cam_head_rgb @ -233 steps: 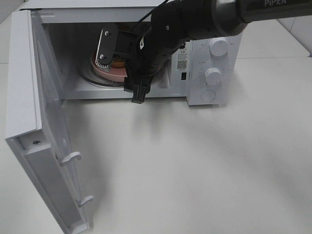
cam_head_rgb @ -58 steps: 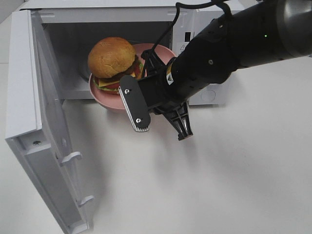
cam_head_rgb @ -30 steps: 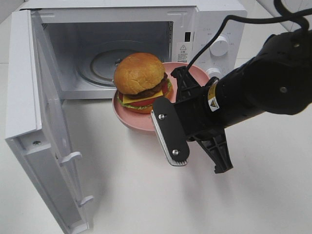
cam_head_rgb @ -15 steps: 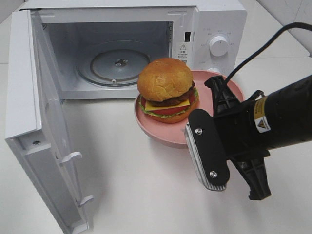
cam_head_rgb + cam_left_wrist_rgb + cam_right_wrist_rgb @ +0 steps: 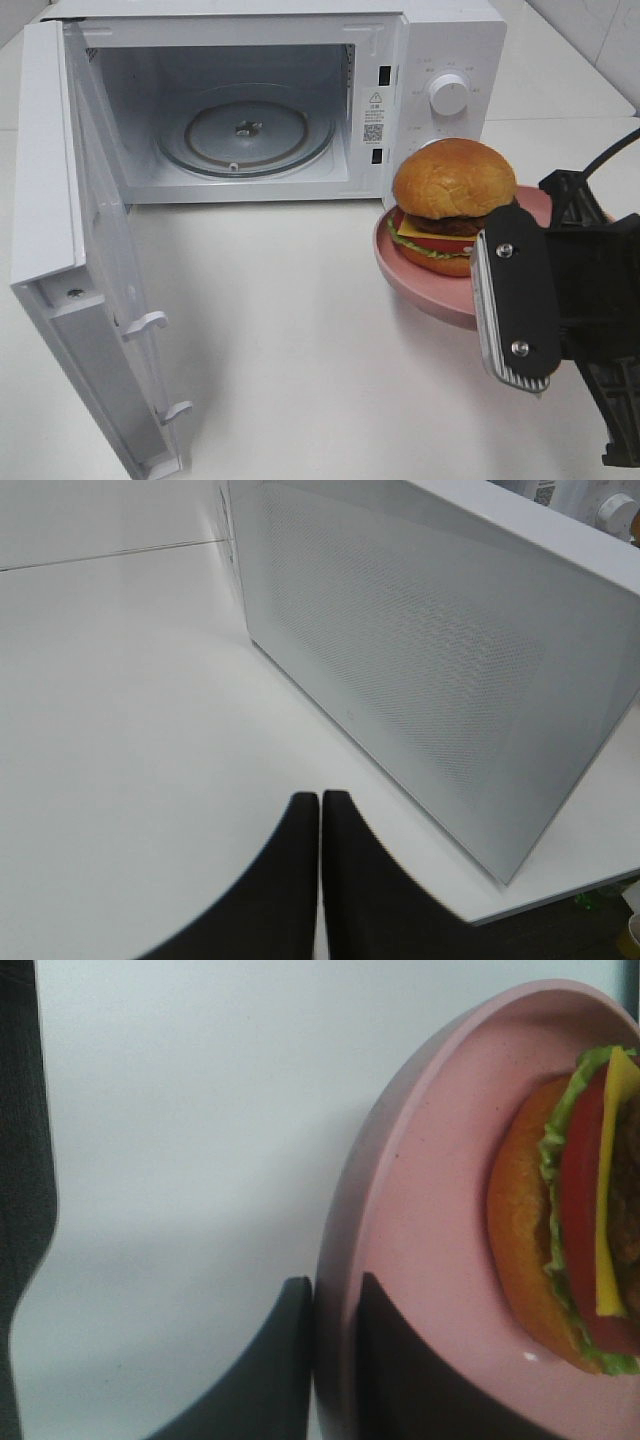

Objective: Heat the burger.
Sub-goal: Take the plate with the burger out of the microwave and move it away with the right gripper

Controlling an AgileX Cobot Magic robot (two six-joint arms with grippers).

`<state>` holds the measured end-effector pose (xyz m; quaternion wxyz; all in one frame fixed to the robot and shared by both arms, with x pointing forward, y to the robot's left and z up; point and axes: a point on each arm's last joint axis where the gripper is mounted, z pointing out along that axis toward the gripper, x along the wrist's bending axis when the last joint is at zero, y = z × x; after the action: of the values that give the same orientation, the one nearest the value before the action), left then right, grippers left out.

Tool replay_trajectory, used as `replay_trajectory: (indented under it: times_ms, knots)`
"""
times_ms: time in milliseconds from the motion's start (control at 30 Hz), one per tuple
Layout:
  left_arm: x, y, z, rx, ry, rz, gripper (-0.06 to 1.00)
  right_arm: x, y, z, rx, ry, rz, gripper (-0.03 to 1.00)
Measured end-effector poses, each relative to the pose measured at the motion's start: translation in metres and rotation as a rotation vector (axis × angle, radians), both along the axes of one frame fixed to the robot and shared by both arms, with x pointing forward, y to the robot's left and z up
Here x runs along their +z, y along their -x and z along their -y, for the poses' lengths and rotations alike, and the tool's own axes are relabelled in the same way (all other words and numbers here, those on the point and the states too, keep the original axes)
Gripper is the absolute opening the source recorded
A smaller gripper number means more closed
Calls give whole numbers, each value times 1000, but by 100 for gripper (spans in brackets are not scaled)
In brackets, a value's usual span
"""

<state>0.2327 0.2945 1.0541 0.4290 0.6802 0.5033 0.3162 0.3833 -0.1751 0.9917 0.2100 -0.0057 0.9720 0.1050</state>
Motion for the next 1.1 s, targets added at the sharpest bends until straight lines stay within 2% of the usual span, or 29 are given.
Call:
replay_trajectory:
  times_ms: [33,200,333,367,433,533,767,900,1033,1100]
  knots:
    - [0,0,0,0,0,0,0,0,0,0,0,0,0,5]
    - [0,0,0,0,0,0,0,2,-2,7,-193,-18,5,5]
    - [0,0,0,0,0,0,0,3,-5,9,-266,-35,24,5]
    - [0,0,0,0,0,0,0,4,-6,10,-327,-59,32,5]
    - [0,0,0,0,0,0,0,4,-7,10,-350,-71,36,5]
    - [0,0,0,0,0,0,0,-3,-6,15,-450,-99,38,5]
    - [0,0,0,0,0,0,0,-22,1,27,-569,-95,36,5]
    - [0,0,0,0,0,0,0,-26,0,33,-650,-114,89,5]
    - [0,0,0,0,0,0,0,-26,-4,34,-672,-124,127,5]
    - [0,0,0,0,0,0,0,-33,-8,32,-679,-94,133,5]
